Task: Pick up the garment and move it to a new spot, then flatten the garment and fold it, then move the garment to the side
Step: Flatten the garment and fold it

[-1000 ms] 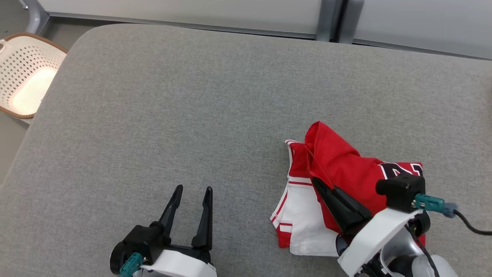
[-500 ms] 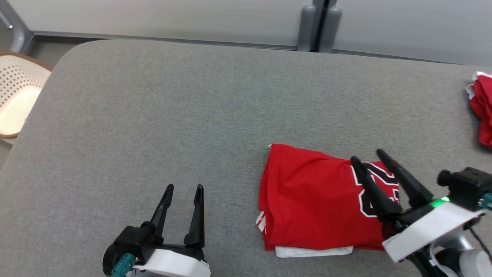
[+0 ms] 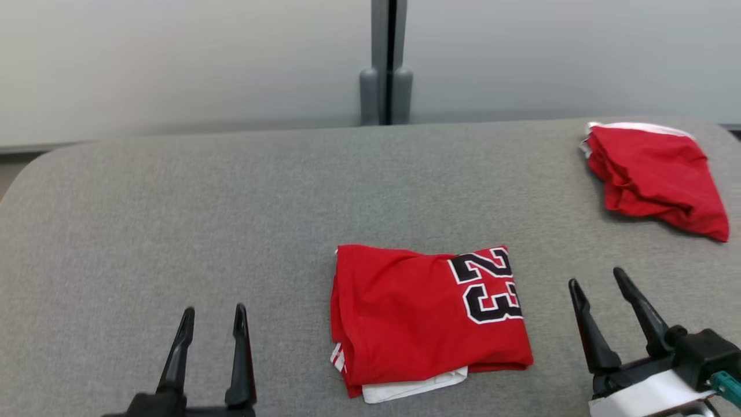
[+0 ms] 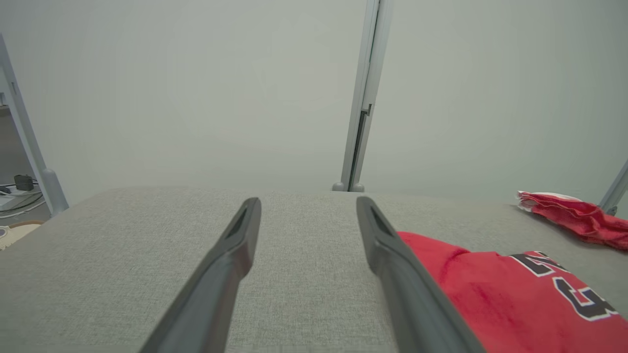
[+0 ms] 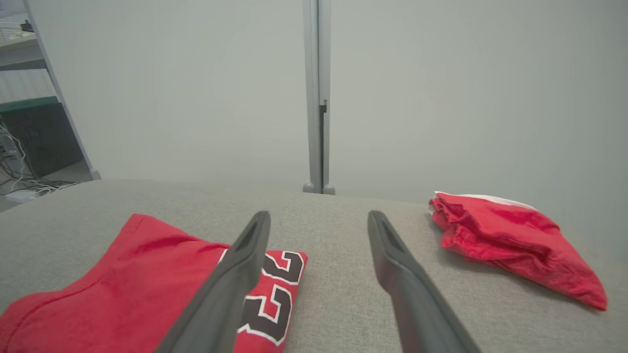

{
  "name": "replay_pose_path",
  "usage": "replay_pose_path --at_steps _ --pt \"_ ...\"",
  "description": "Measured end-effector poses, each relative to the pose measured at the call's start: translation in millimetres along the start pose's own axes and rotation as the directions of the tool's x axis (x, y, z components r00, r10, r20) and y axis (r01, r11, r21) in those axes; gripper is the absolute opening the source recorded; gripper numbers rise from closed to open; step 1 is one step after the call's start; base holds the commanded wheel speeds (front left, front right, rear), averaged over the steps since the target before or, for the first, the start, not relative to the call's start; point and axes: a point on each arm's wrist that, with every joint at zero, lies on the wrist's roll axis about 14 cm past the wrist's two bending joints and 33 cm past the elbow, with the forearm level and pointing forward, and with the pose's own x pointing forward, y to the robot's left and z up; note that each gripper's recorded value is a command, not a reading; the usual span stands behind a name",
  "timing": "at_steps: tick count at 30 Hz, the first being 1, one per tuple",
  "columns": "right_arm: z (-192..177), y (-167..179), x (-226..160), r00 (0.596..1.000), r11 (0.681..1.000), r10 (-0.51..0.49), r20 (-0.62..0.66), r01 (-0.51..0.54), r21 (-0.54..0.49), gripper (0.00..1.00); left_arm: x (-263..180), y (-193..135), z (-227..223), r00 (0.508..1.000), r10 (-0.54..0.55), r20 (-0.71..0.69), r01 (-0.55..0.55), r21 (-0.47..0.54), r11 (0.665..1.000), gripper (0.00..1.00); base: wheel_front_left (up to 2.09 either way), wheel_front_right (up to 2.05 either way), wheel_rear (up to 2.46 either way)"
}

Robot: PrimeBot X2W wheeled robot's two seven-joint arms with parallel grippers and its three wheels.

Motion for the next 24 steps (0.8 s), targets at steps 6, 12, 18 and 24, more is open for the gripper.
replay_pose_path --at_steps 6,12,18,24 --pt "21 -2 -18 0.996 0.997 -0.051 0.079 0.056 -0.061 1.0 -18 -7 6 0.999 -0.045 0.015 0.044 0.053 0.998 1.0 0.0 0.0 0.0" --pt "18 3 -32 0.995 0.996 -0.067 0.079 0.071 -0.05 1.0 -28 -8 3 0.999 -0.043 0.006 0.042 0.063 0.997 1.0 0.0 0.0 0.0" --pt "20 8 -33 0.994 0.997 -0.062 0.09 0.066 -0.043 1.0 -33 -1 1 1.0 -0.01 -0.003 0.01 0.073 0.997 1.0 0.0 0.0 0.0" --pt "19 13 -33 0.995 0.998 -0.054 0.089 0.057 -0.037 1.0 -35 0 2 1.0 -0.006 0.002 0.006 0.076 0.997 1.0 0.0 0.0 0.0"
